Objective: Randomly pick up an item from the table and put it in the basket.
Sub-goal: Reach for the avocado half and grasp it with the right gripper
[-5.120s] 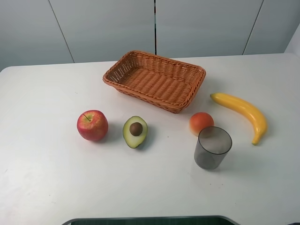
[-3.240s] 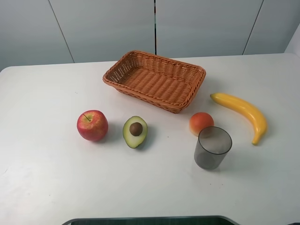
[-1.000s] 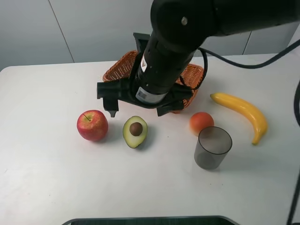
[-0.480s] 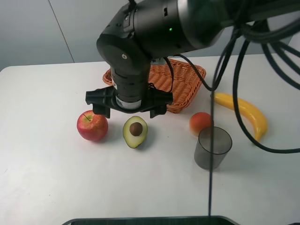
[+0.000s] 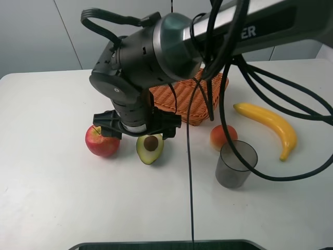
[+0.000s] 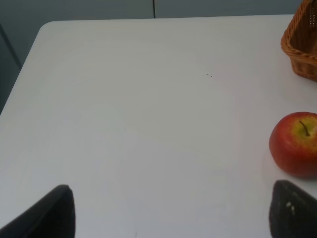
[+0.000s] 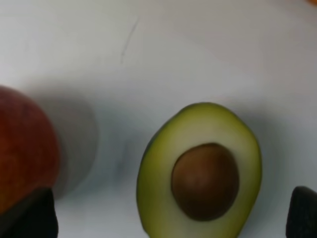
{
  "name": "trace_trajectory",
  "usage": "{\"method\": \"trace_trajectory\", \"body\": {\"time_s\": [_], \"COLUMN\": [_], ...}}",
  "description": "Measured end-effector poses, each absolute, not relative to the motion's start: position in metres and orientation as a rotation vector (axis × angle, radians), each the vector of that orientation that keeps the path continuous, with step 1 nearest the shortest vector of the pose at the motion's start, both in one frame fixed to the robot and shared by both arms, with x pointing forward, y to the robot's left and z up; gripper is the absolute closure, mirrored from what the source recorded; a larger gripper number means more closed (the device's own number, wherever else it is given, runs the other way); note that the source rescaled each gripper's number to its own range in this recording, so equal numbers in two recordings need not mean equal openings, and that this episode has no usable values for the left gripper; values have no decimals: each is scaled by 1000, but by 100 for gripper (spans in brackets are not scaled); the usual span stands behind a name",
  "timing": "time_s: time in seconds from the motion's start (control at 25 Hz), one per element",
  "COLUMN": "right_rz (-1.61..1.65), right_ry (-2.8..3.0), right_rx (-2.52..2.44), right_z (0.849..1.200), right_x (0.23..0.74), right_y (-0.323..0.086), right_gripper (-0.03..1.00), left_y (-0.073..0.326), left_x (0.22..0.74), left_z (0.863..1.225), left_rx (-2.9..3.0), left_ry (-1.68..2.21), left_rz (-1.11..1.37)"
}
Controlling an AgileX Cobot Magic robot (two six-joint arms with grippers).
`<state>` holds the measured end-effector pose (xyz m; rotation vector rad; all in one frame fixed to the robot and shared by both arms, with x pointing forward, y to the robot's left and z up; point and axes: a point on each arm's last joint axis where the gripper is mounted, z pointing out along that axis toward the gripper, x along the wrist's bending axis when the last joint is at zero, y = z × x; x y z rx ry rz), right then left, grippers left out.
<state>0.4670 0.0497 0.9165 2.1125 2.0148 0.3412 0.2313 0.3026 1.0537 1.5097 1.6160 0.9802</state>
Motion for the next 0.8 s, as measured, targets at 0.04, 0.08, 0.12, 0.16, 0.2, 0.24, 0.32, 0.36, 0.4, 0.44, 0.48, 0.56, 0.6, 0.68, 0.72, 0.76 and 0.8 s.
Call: {"method": "trace_trajectory", "body": {"time_s": [0.04,0.08,0.12,0.16,0.2,0.24,0.32,0.36,0.4,0.44,0.48,0.56,0.6,0.68,0.72,0.76,0.8], "right_rz": [343,348,342,340,334,329,310,294,284,274,266,251,253,258,263,266,262], "right_ry": [2005,1990,1978,1969,1967,1963,1964,1965,1966,1966,1967,1968,1970,1974,1975,1978,1980], "right_rx": [2105,2102,2097,2088,2085,2086,2077,2072,2068,2066,2064,2053,2050,2044,2043,2043,2039], "right_z": [916,916,914,914,912,910,905,900,896,893,891,886,885,884,884,883,880], "right_x": [468,469,470,471,471,471,471,471,472,472,472,472,472,473,473,473,473], "right_y": [49,49,48,47,47,47,47,47,47,47,47,47,47,48,48,48,48], "right_gripper": [-3,-3,-3,-3,-3,-3,-3,-3,-3,-3,-3,-3,-3,-3,-3,-3,-3], "left_y": [303,303,303,303,303,303,303,303,303,303,303,303,303,303,303,303,303], "left_x": [231,231,231,231,231,231,231,231,231,231,231,231,231,231,231,231,231], "left_z": [1054,1054,1054,1054,1054,1054,1054,1054,1054,1054,1054,1054,1054,1054,1054,1054,1054], "left_rx": [1510,1510,1510,1510,1510,1510,1510,1510,1508,1508,1508,1508,1508,1508,1508,1508,1508], "left_ry": [1616,1616,1616,1616,1616,1616,1616,1616,1617,1617,1617,1617,1617,1617,1617,1617,1617], "left_rz": [980,980,980,980,980,980,980,980,979,979,979,979,979,979,979,979,979]}}
